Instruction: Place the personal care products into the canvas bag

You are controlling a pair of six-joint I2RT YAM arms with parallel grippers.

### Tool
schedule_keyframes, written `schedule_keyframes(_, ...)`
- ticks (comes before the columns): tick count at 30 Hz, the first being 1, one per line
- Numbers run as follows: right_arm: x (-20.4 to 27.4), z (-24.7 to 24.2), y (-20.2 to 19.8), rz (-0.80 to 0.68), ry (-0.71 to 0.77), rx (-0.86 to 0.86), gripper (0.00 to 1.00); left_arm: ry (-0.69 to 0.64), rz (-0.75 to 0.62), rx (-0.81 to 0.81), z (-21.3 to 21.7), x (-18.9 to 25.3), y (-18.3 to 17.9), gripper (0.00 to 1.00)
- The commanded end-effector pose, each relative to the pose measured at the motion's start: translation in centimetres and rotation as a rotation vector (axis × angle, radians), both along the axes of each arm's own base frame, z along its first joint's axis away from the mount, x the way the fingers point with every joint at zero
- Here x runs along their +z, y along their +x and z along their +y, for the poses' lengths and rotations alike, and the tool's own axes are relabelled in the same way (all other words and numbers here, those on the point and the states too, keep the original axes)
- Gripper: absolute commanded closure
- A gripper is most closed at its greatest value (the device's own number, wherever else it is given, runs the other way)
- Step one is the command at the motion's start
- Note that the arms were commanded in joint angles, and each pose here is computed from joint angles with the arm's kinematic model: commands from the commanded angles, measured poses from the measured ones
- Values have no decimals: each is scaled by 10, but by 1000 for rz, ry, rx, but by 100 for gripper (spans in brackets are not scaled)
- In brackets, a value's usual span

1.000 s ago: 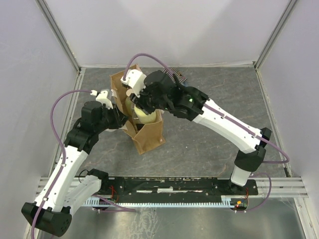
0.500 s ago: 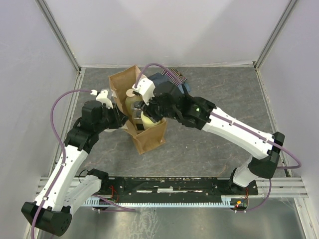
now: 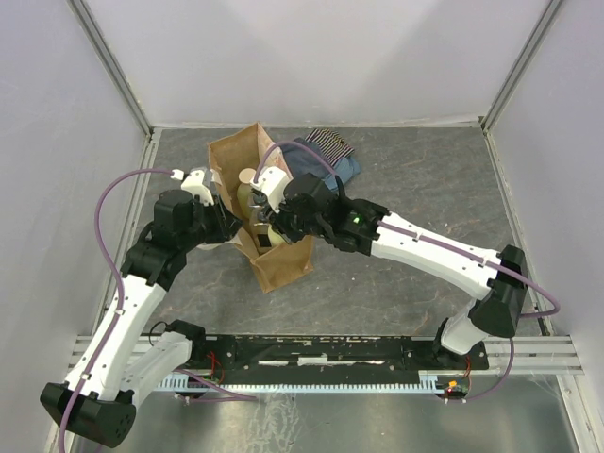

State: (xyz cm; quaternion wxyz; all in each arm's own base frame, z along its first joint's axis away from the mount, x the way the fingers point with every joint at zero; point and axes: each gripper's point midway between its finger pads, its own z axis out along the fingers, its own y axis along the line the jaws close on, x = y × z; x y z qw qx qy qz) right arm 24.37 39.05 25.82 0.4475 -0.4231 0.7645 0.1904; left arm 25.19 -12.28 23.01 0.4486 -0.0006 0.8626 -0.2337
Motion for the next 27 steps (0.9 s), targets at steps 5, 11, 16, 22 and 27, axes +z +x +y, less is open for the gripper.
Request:
schedule_keyframes(5, 27, 21, 12, -76, 148, -7, 99, 21, -119, -37, -1, 37, 6, 69)
schedule_keyframes(11, 0, 22, 5, -6, 91, 8, 100, 25, -128, -32, 0, 41, 5, 69)
schedule_keyframes(16, -28, 17, 4, 36, 27, -12, 100, 19, -132, -32, 0, 44, 5, 69)
schedule_keyframes(22, -51, 10, 2, 61, -10, -28, 99, 25, -133, -31, 0, 45, 6, 68)
schedule_keyframes(27, -69, 5, -1, 84, -54, -34, 99, 25, -133, -30, 0, 47, 7, 68)
